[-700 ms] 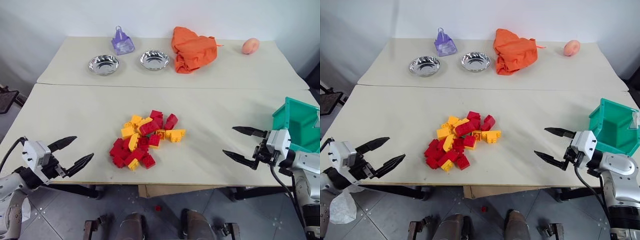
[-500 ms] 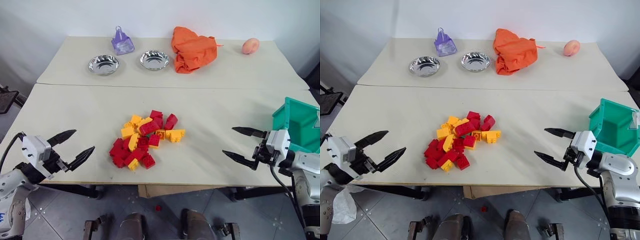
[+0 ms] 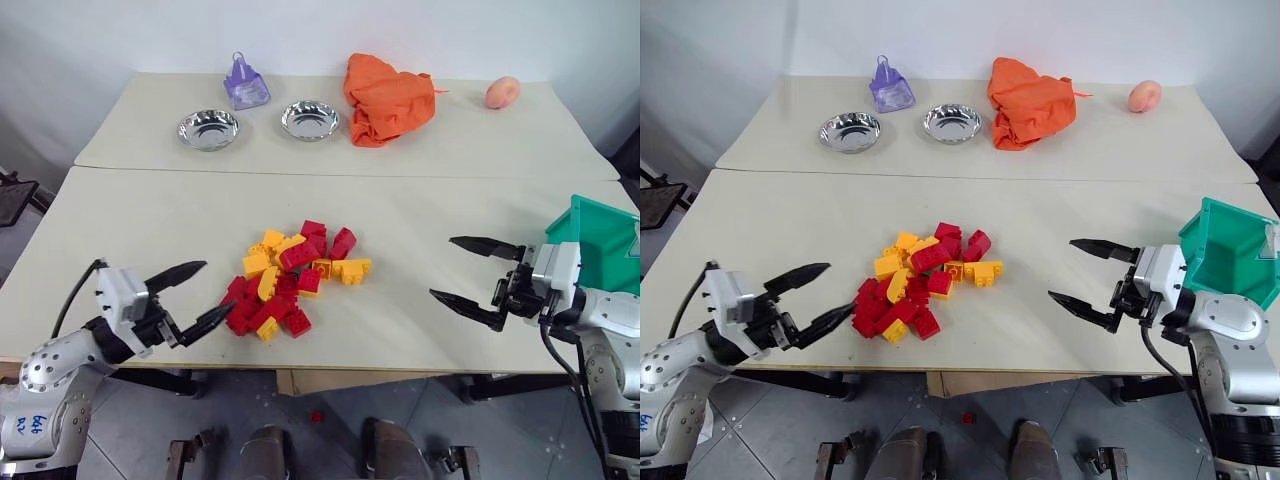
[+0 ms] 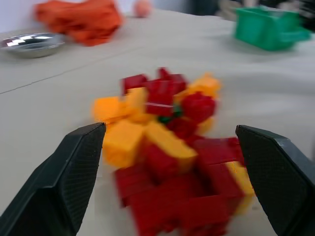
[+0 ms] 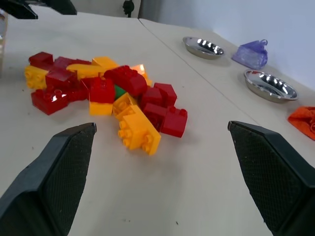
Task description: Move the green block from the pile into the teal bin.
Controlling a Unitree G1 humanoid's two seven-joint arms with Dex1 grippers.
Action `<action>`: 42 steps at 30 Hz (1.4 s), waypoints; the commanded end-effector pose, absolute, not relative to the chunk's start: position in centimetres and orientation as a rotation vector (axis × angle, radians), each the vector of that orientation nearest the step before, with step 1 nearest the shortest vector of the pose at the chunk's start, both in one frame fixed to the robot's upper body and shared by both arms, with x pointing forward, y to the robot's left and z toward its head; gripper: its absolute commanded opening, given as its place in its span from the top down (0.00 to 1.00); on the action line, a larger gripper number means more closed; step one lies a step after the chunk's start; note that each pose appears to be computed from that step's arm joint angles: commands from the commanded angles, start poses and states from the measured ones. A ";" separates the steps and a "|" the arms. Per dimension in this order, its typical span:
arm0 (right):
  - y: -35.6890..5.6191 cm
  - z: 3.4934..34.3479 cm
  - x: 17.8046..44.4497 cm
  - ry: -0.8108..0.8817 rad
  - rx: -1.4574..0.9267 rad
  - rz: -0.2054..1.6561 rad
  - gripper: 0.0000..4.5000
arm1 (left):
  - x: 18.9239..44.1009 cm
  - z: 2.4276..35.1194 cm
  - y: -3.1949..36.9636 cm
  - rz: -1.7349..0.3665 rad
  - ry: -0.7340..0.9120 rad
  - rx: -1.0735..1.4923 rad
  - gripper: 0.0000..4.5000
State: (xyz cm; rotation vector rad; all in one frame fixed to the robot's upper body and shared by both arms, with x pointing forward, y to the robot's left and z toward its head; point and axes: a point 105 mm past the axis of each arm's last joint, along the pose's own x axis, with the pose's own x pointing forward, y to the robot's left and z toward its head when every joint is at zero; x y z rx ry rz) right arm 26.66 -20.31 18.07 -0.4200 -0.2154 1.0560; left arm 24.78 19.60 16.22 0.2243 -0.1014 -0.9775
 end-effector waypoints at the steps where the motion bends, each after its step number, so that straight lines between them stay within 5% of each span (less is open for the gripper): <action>1: -21.9 18.1 25.9 -0.202 -0.482 1.038 0.00 | 23.9 16.6 18.6 -1.140 -0.103 0.256 0.26; 11: -23.2 16.4 26.3 -0.211 -0.424 0.891 0.00 | 25.9 14.8 14.1 -1.343 -0.050 0.256 0.97; 18: -22.0 16.5 26.2 -0.250 -0.414 0.870 0.00 | 29.4 13.3 9.2 -1.456 0.022 0.260 0.99; 31: -21.4 16.8 26.1 -0.272 -0.401 0.846 0.00 | 39.6 16.4 11.4 -0.973 -0.062 0.331 0.99; 35: -21.1 16.7 26.4 -0.275 -0.397 0.851 0.00 | 39.4 16.5 11.1 -1.028 -0.088 0.353 0.99; 42: -20.5 16.8 26.7 -0.280 -0.388 0.866 0.00 | 34.9 16.0 9.2 -1.342 -0.108 0.407 0.99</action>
